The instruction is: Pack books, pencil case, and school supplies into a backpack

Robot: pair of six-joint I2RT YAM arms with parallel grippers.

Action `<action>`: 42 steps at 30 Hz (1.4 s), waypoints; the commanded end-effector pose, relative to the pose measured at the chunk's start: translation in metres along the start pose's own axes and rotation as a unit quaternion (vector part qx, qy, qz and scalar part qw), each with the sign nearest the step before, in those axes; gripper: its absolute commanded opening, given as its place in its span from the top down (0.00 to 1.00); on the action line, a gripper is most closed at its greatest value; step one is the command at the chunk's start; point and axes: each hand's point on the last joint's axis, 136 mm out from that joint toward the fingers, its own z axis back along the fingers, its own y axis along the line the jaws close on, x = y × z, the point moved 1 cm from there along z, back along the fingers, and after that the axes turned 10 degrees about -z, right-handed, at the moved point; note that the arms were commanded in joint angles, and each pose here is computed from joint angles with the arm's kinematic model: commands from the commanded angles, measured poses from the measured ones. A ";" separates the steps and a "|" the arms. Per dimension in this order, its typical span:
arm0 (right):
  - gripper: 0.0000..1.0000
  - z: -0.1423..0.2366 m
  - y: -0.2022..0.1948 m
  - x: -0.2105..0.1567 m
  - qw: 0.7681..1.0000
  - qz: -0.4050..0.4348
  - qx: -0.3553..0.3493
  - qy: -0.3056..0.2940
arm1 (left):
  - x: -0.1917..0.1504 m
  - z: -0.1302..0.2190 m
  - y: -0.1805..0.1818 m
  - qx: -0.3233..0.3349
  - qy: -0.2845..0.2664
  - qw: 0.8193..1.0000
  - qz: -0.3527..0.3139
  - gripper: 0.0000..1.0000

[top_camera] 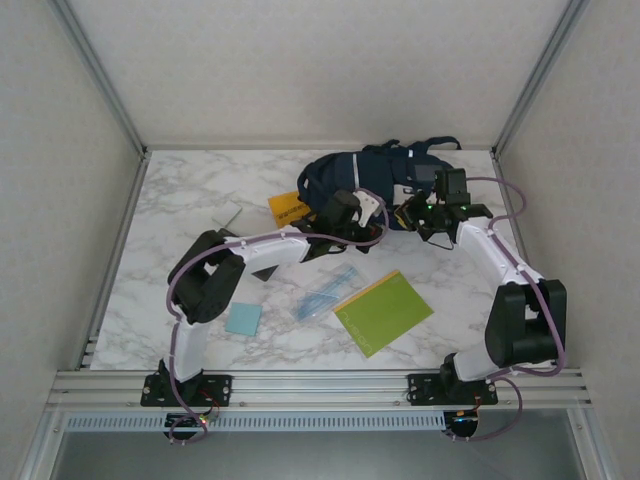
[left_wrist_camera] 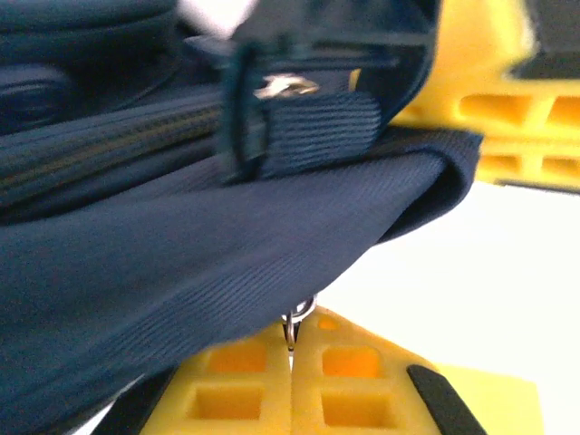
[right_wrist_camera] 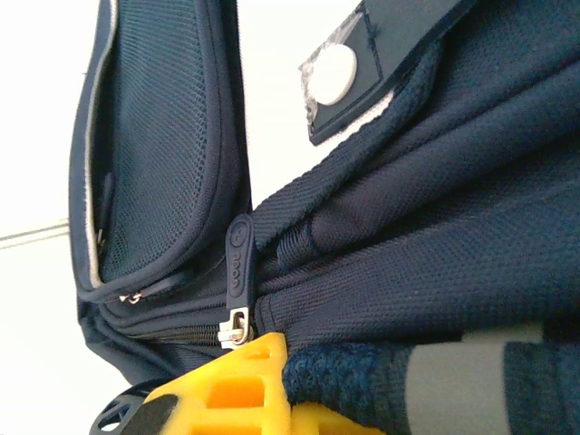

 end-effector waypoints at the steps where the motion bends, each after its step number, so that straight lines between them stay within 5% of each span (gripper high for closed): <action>1: 1.00 0.005 -0.004 0.006 0.997 0.070 -0.013 0.016 | -0.013 0.037 0.026 0.019 0.059 0.998 0.001 1.00; 11: 1.00 0.018 -0.033 0.050 0.982 0.141 -0.119 -0.048 | -0.037 0.085 0.116 0.169 0.115 0.978 0.043 1.00; 23: 1.00 -0.014 0.007 0.124 0.979 0.126 -0.116 -0.107 | -0.015 0.093 -0.029 -0.059 0.104 0.992 0.027 1.00; 24: 0.96 -0.015 0.009 0.126 0.981 0.118 -0.116 -0.105 | -0.011 0.092 -0.038 -0.068 0.101 0.992 0.028 1.00; 27: 0.51 -0.014 0.012 0.115 0.987 0.093 -0.101 -0.083 | 0.001 0.083 -0.042 -0.068 0.090 0.993 0.036 1.00; 33: 0.12 0.013 -0.014 0.058 0.996 0.045 -0.059 -0.043 | 0.034 0.062 -0.033 -0.050 0.064 0.995 0.048 1.00; 42: 0.11 0.010 -0.013 -0.015 0.996 -0.048 0.069 0.033 | 0.045 0.053 -0.041 -0.073 0.060 0.994 0.062 1.00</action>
